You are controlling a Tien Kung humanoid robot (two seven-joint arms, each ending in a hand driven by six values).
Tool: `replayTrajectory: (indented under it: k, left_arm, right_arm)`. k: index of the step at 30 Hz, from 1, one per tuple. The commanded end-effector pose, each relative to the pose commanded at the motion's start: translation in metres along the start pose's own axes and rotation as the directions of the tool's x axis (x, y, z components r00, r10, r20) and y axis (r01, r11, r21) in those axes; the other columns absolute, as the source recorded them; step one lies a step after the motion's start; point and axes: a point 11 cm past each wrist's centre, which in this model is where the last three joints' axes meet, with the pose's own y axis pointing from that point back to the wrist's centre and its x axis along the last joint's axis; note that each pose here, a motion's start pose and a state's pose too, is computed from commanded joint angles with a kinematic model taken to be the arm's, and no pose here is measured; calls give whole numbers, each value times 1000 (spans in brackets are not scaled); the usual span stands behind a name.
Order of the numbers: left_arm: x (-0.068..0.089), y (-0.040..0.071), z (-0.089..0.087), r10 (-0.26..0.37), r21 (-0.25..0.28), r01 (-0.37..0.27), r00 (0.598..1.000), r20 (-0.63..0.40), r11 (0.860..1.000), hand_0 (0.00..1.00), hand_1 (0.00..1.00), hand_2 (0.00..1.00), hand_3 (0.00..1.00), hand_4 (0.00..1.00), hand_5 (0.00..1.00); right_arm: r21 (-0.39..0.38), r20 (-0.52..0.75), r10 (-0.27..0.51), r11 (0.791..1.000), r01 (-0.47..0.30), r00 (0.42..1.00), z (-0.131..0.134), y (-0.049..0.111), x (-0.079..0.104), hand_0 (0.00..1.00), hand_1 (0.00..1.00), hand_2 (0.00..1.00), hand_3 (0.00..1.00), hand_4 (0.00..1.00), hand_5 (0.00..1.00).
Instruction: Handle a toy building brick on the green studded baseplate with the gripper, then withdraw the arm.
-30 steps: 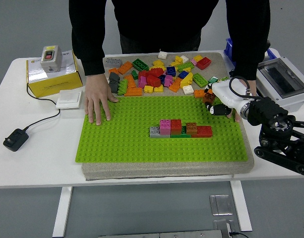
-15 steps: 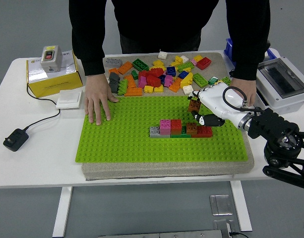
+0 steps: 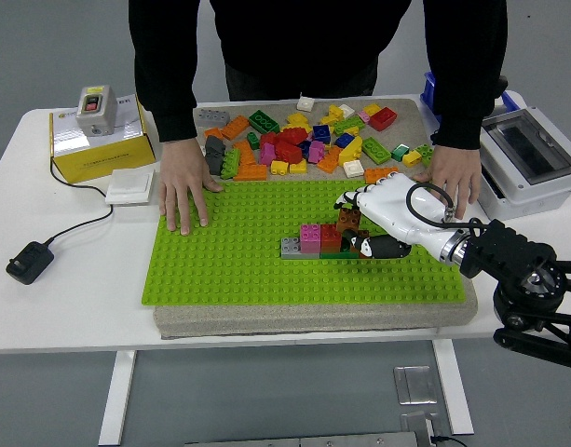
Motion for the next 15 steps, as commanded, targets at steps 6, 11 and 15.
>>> replayTrajectory:
  k: [6, 11, 15]
  left_arm:
    - [0, 0, 0, 0, -1, 0, 1000, 1, 1000, 694, 662, 621, 664, 176, 704]
    - [-1, 0, 1, -1, -2, 1, 1000, 3, 1000, 694, 662, 621, 664, 175, 705]
    - [-1, 0, 1, -1, -1, 1, 1000, 4, 1000, 694, 662, 621, 664, 175, 705]
  right_arm:
    - [-8, 4, -9, 1000, 9, 1000, 3, 0, -4, 113, 170, 573, 714, 538, 370]
    - [-12, 11, -16, 1000, 16, 1000, 6, 1, -8, 118, 170, 573, 713, 535, 365]
    - [-12, 21, -20, 1000, 20, 1000, 6, 1, -11, 118, 170, 573, 713, 535, 365]
